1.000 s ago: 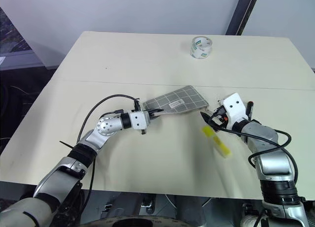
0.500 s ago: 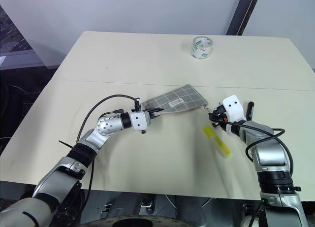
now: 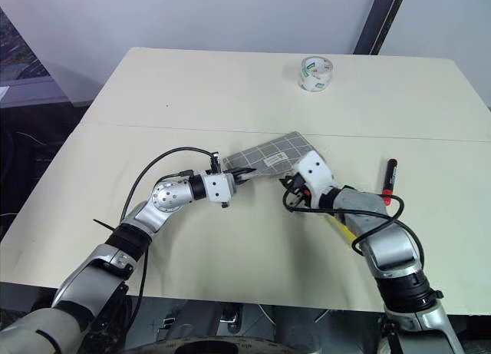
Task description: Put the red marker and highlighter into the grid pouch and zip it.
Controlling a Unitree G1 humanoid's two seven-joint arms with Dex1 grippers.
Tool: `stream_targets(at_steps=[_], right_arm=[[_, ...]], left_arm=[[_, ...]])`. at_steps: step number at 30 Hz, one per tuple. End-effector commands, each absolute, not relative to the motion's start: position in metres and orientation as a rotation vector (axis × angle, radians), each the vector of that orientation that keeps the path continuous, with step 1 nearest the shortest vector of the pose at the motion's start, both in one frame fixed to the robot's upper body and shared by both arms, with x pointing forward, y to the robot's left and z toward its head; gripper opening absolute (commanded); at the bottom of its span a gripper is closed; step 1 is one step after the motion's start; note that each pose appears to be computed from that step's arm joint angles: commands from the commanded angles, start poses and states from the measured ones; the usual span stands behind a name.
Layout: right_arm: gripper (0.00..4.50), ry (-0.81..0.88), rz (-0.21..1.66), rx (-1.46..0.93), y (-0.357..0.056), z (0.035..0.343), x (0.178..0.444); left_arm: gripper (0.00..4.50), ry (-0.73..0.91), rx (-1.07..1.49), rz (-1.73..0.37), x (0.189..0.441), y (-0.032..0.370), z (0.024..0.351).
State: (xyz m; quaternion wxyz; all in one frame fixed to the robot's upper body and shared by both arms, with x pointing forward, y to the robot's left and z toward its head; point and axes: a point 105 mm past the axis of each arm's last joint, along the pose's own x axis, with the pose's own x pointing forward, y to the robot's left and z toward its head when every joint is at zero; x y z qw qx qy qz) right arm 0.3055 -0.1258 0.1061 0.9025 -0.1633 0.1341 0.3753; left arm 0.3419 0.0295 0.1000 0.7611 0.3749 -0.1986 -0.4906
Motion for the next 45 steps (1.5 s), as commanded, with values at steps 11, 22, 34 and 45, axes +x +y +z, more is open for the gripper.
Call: stream_targets(at_steps=[11, 22, 34, 45], right_arm=[[0.03, 0.054, 1.058, -0.476, -0.074, 0.146, 0.282], [3.49, 0.155, 0.813, -0.422, -0.144, 0.140, 0.272], [4.49, 0.247, 0.344, -0.113, -0.217, 0.117, 0.217], [3.59, 0.569, 0.303, -0.169, -0.241, 0.059, 0.188]], left_arm=[[0.00, -0.485, 0.828, -1.100, 0.343, 0.014, 0.110], [0.00, -0.528, 0.823, -1.011, 0.349, 0.031, 0.121], [0.00, -0.592, 0.802, -1.044, 0.345, 0.036, 0.130], [0.00, -0.601, 0.799, -1.089, 0.343, 0.033, 0.129]])
